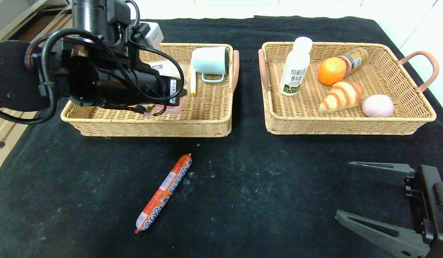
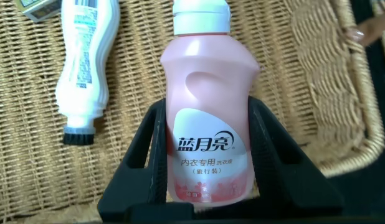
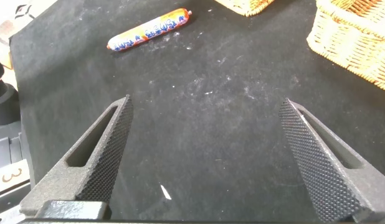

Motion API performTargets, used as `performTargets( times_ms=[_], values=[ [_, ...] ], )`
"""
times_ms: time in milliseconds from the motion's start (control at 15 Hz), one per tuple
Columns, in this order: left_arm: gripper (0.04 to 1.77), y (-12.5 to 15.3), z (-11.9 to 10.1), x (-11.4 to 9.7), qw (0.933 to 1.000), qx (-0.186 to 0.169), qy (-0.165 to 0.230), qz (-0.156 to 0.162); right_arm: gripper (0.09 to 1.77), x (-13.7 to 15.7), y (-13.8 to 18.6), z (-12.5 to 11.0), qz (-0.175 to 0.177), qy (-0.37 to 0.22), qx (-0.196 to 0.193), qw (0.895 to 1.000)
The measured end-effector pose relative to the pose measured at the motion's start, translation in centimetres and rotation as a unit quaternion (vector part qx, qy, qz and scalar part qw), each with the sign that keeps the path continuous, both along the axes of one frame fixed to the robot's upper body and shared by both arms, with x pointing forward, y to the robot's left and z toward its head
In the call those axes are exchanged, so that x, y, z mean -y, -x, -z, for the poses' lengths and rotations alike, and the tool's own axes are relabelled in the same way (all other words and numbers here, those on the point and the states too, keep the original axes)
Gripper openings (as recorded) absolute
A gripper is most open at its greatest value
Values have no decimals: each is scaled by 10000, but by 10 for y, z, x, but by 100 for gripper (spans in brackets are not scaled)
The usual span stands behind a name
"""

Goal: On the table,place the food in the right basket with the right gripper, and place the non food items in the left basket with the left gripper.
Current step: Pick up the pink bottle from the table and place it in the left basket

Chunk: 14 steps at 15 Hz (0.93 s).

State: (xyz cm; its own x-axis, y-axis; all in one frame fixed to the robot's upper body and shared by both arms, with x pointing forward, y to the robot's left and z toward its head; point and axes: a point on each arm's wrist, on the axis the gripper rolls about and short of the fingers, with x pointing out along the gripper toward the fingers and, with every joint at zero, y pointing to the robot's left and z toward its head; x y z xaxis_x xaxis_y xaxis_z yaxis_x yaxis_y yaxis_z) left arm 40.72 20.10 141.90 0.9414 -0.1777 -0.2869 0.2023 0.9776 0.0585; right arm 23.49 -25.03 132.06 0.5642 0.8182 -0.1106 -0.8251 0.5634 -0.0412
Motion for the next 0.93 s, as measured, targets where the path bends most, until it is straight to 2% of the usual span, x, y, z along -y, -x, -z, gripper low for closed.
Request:
performTargets(
  times_ms=[267,467,733,933],
  values=[
    [84,-15,2,-1,9998,31,23,-171,171,-1,1,1,-37,22,7,10000],
    [84,-23,1,1,9993,217,77,-300,171,-1,1,1,-47,28,8,10000],
    [85,-30,8,3,9993,142,32,-350,171,-1,1,1,-53,27,15,10000],
    [113,-31,10,4,9993,121,22,-348,171,-1,1,1,-53,23,28,10000]
  ],
)
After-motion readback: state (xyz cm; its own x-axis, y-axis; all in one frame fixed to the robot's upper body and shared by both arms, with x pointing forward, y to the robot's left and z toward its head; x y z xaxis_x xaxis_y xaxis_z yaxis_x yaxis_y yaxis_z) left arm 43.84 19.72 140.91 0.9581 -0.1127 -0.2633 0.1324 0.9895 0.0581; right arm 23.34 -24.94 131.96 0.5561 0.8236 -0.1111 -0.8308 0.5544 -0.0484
